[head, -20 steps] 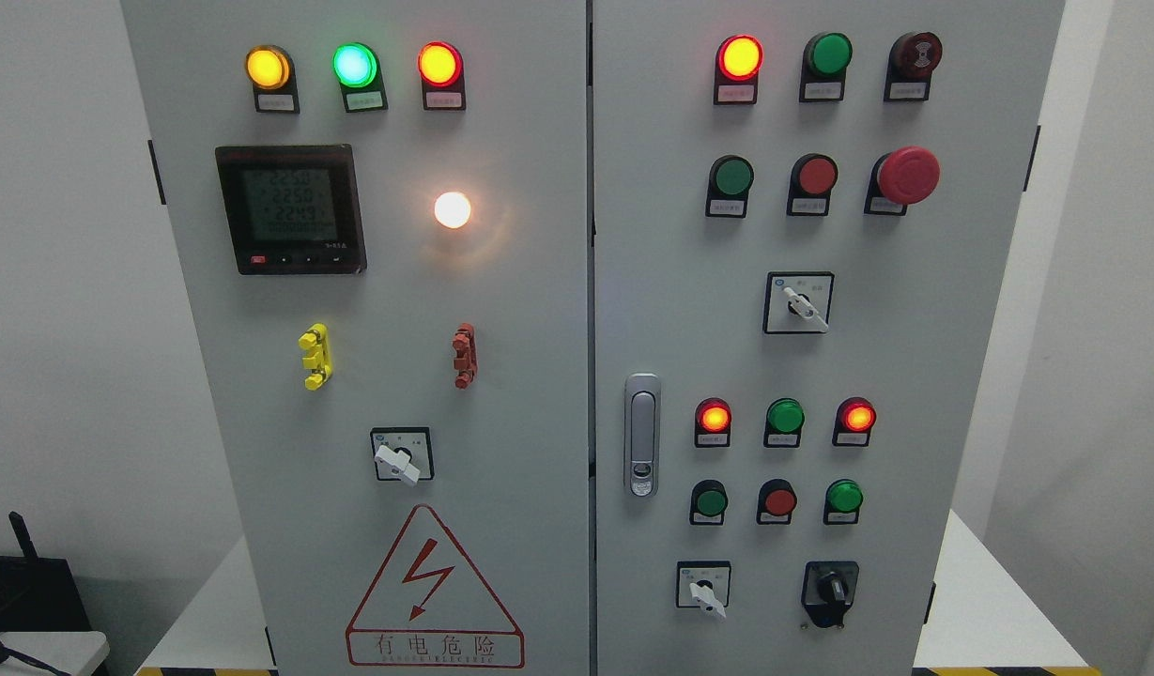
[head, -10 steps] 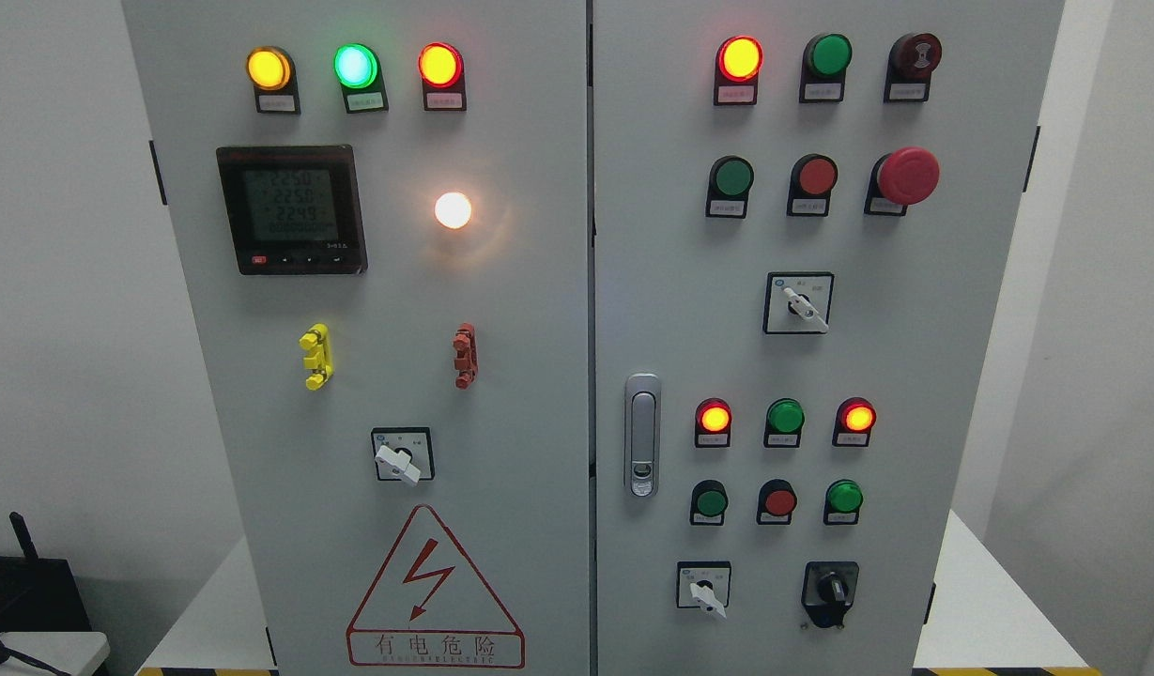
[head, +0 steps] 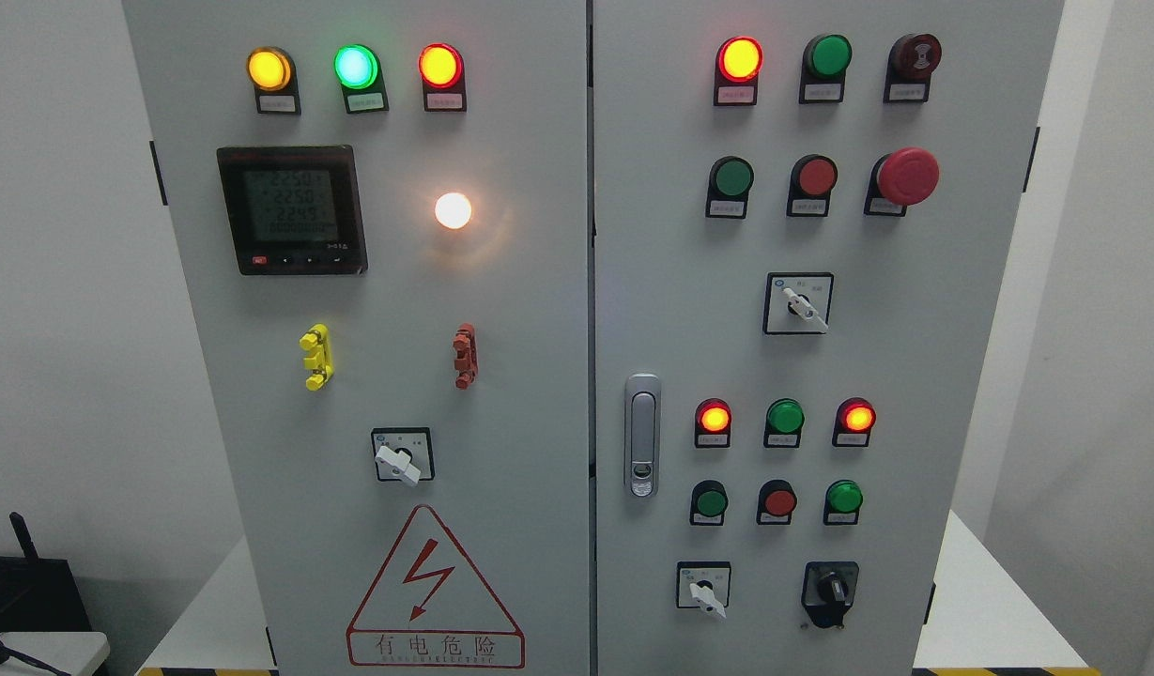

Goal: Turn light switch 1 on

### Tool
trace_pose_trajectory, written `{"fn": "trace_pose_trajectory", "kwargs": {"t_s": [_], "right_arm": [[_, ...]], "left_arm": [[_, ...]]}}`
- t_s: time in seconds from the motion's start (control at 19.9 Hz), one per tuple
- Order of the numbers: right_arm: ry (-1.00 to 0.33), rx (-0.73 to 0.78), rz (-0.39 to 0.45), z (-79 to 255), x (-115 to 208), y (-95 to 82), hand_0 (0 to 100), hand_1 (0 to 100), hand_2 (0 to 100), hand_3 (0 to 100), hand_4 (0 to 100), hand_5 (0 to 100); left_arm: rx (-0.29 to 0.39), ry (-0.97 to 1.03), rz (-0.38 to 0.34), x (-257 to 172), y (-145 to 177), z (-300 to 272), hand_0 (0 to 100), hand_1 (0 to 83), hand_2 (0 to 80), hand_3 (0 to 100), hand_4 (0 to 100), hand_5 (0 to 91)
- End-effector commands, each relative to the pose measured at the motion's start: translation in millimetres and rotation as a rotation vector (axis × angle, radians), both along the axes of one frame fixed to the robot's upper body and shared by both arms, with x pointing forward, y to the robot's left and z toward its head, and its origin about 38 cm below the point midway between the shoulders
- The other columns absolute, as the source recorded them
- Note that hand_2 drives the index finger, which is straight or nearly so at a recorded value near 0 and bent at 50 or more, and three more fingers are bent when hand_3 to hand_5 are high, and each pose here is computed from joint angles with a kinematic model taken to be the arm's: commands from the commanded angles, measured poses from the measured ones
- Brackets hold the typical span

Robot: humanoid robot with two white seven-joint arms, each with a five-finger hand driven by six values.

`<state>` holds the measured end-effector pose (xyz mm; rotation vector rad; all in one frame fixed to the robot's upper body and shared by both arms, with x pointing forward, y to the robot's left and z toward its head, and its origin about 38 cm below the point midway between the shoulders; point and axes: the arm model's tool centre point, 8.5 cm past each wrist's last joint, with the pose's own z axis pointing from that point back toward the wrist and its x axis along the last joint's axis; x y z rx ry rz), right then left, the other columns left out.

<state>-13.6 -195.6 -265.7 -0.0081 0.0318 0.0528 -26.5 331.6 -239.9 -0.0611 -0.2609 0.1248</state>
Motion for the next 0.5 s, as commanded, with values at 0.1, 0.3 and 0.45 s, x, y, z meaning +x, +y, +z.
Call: {"fn": "trace_pose_trajectory", "kwargs": {"t_s": [0.1,0.3,0.45], "right_arm": [[0.000,0.001,-0.017,0,0,0.1,12,39,0,0,0,0],[0.000,0.001,-0.018,0,0,0.1,12,39,0,0,0,0],[0.000,0.001,-0.017,0,0,0.1,12,39,0,0,0,0]], "left_arm": [[-0.058,0.228,-0.237,-38,-74,-18,32,7.4,0.0,0,0,0.0],[-0.024,0.211,-0.226,-26,-77,-20,33,4.3,0.0,0,0,0.0],[-0.024,0.210,-0.222,-26,-77,-20,33,3.5,0.0,0,0,0.0]]}}
